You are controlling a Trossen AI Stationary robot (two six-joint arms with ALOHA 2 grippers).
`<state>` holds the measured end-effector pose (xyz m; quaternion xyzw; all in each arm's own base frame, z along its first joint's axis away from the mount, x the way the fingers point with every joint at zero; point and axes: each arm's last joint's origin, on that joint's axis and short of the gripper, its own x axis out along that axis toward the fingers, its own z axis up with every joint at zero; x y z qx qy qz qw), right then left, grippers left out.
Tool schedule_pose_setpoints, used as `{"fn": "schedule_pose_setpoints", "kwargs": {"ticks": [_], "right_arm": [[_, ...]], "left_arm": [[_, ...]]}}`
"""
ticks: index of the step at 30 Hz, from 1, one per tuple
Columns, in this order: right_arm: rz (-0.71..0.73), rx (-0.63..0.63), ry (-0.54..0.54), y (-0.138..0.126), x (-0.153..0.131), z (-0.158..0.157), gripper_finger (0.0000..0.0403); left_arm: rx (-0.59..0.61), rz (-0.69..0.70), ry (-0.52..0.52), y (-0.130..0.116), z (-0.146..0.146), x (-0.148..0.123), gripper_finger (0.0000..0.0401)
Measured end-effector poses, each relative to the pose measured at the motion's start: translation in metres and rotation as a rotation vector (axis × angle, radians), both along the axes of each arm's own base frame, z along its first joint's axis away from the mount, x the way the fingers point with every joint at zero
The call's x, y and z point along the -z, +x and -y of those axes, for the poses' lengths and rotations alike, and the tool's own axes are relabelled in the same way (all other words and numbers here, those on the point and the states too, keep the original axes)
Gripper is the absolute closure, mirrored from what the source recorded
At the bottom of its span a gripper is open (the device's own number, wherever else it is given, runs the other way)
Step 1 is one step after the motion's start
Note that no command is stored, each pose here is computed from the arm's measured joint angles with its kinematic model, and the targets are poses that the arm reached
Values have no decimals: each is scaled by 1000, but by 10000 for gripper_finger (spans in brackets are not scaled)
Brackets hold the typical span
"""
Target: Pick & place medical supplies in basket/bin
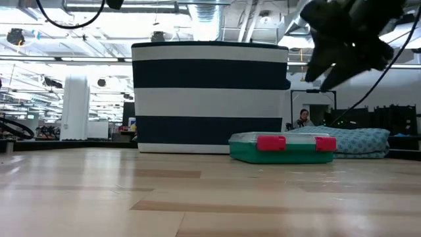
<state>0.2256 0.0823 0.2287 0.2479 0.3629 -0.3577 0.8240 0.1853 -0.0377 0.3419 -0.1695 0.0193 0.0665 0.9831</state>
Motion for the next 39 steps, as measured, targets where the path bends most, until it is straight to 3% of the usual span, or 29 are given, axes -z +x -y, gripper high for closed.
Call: {"fn": "schedule_pose_setpoints", "kwargs": {"ticks": [8,11,18,28,39], "right_arm": [[64,118,125,-3,26,4,179],[113,134,197,1,30,3,178],[182,128,245,1,28,-9,178],[139,83,235,-7,30,-19,178],[-21,177,136,-14,35,8,179]], "left_arm": [[2,-72,18,16,4,13,170],[3,-109,28,26,7,21,170],[2,-169,47,39,10,33,170],[10,-195,113,43,9,37,170],[5,-274,116,42,0,44,170]]}}
